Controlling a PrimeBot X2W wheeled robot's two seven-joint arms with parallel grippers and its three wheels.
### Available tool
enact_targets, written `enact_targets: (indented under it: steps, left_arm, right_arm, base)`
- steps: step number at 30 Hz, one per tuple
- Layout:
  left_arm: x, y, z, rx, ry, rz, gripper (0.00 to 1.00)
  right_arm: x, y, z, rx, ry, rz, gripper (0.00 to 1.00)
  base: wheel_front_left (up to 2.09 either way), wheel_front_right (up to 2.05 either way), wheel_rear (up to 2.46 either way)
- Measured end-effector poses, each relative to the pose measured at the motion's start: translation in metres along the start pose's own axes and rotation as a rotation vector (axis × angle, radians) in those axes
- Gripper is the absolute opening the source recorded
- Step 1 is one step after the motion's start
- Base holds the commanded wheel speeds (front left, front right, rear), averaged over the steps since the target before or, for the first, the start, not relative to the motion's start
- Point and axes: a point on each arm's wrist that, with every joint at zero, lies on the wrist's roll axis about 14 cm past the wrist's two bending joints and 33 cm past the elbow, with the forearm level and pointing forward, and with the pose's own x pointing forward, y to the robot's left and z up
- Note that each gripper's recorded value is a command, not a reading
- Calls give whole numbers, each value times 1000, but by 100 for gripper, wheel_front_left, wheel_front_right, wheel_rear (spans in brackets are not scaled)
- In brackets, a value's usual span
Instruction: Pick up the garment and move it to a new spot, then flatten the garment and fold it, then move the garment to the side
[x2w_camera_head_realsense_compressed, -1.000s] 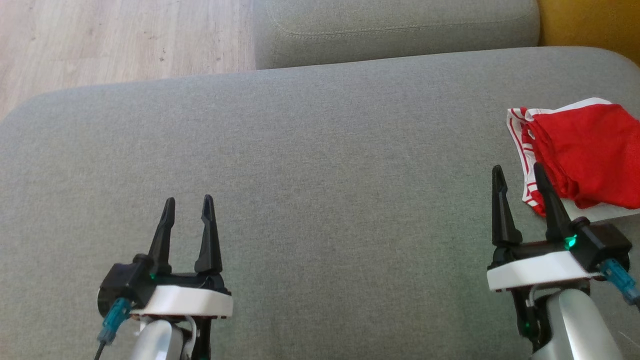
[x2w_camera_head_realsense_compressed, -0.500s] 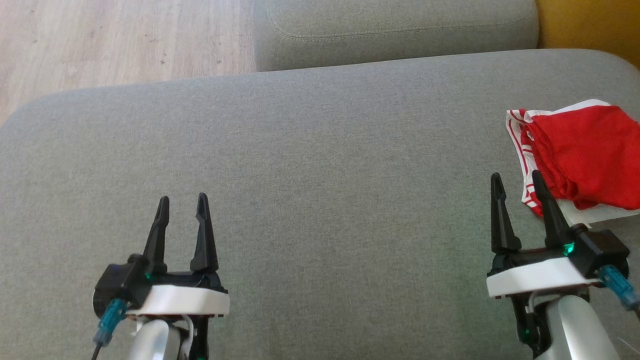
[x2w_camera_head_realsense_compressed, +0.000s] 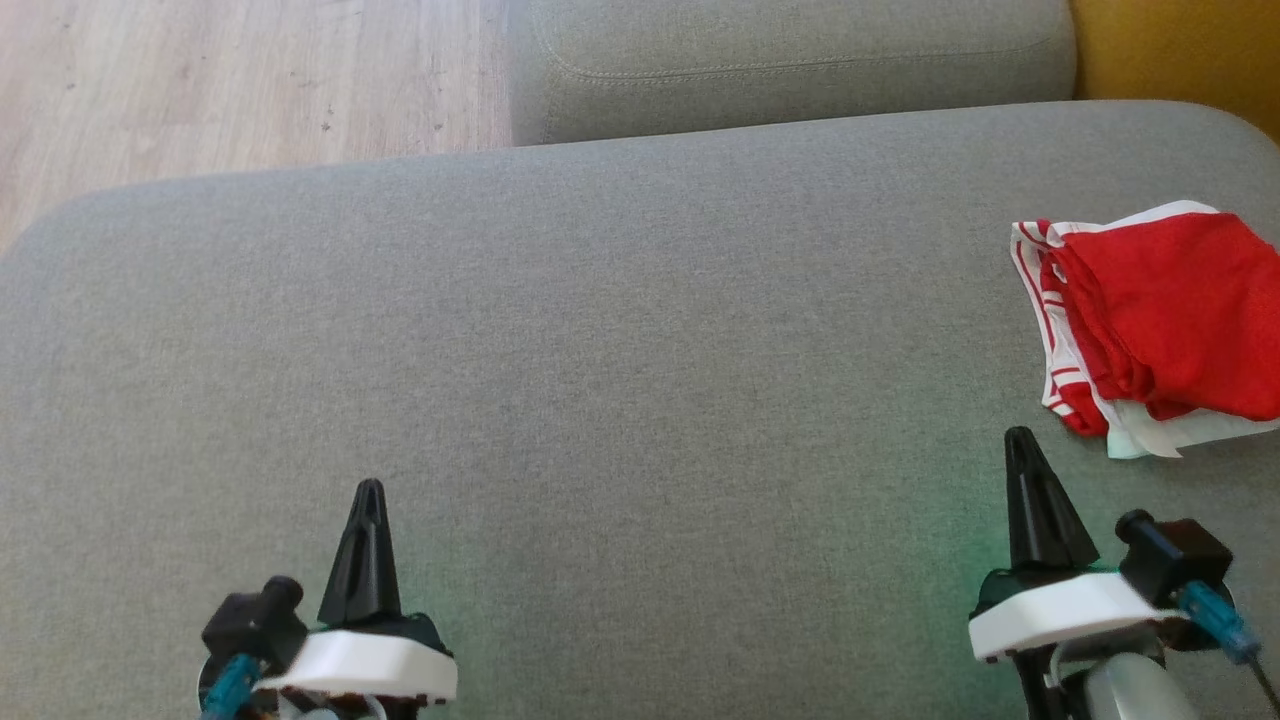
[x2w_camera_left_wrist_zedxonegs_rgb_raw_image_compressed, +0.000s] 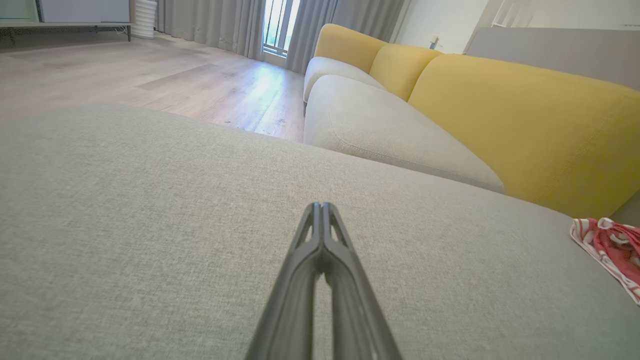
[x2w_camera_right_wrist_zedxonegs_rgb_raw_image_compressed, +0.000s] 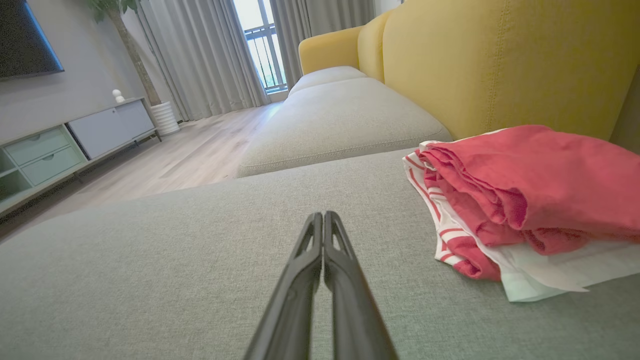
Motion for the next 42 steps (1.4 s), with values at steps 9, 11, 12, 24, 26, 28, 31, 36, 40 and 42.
enact_targets:
  steps: [9, 11, 12, 24, 26, 28, 31, 36, 40, 42]
  left_arm:
    - [1, 6, 2, -88, 6, 27, 0]
    - [1, 7, 2, -98, 8, 31, 0]
    - [1, 7, 2, -108, 9, 35, 0]
    - [1, 13, 3, -229, 18, 59, 0]
    - [1, 15, 5, -250, 13, 67, 0]
    - [1, 17, 5, -271, 13, 73, 0]
    - [1, 17, 6, -302, 14, 72, 0]
    - [1, 19, 7, -352, 17, 80, 0]
    - [1, 20, 7, -393, 16, 88, 0]
    - [1, 22, 8, -413, 18, 93, 0]
  right_arm:
    - [0, -4, 0, 104, 5, -27, 0]
    - [0, -5, 1, 116, 3, -30, 0]
    - [0, -5, 0, 128, 5, -33, 0]
    - [0, -11, 1, 267, 7, -66, 0]
    - [0, -12, 2, 289, 4, -72, 0]
    - [0, -13, 1, 313, 7, -76, 0]
    - [0, -14, 1, 346, 7, -82, 0]
    - [-1, -17, 2, 405, 6, -97, 0]
    - [-1, -20, 2, 451, 5, -107, 0]
    - [-1, -21, 2, 473, 3, -111, 0]
  base:
    - [0, 0, 0]
    - [0, 0, 0]
    - [0, 0, 0]
    - [0, 0, 0]
    - [0, 0, 0]
    - [0, 0, 0]
    - [0, 0, 0]
    - [0, 0, 0]
    - [0, 0, 0]
    - [0, 0, 0]
